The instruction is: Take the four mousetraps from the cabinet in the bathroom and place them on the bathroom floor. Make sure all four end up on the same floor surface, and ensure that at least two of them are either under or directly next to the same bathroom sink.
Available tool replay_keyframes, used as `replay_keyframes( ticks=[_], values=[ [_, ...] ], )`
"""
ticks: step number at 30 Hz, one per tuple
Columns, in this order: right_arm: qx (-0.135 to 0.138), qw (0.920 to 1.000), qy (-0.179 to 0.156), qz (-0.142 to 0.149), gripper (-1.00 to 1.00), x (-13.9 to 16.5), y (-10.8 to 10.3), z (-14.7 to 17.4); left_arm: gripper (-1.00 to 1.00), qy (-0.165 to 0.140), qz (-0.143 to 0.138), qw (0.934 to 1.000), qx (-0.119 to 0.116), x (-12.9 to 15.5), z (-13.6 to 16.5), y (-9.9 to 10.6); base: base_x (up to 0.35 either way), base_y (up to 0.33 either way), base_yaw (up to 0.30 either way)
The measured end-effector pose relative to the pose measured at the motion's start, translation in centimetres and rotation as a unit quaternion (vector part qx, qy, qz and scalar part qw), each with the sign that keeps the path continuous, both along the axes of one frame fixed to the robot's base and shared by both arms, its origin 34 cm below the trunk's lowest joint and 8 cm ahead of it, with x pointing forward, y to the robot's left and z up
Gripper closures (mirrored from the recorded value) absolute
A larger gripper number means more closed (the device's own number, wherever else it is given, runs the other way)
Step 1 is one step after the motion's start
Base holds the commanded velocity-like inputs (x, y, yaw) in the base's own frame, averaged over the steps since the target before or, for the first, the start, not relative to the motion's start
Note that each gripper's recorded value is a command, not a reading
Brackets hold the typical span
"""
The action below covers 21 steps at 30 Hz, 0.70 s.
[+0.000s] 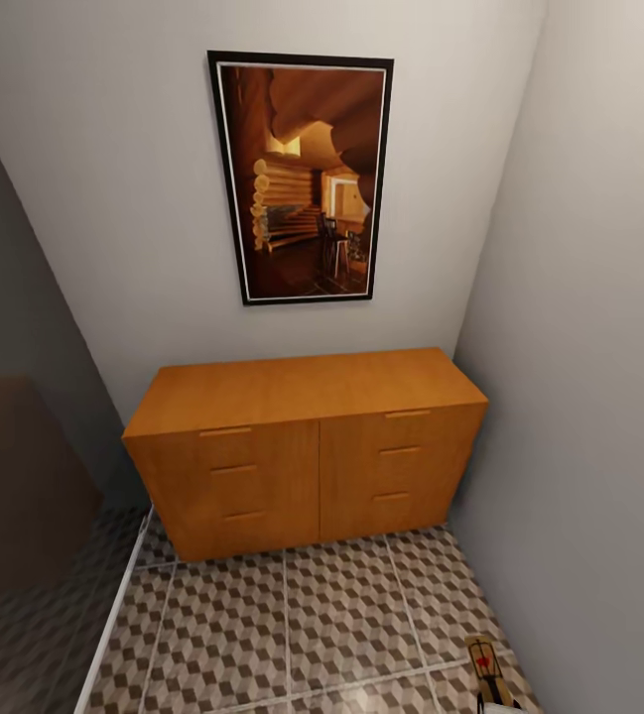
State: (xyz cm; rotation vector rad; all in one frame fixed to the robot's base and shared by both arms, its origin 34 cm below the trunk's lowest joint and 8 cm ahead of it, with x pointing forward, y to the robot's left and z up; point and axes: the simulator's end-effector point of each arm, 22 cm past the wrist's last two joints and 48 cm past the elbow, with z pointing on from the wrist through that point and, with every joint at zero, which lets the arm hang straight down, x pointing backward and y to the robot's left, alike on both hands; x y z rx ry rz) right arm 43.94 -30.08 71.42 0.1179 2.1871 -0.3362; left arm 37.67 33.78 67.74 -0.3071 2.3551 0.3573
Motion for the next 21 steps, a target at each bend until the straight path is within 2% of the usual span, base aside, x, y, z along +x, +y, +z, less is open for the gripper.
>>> replay_keyframes(
  ticks=[21],
  values=[
    [0.000, 0.9999, -0.017, 0.000, 1.00, 1.0, 0.0, 1.1, 1.00, -0.017, 0.000, 0.9998, -0.001, 1.1, 0.9, -0.1, 0.000, 0.000, 0.000]
  ],
)
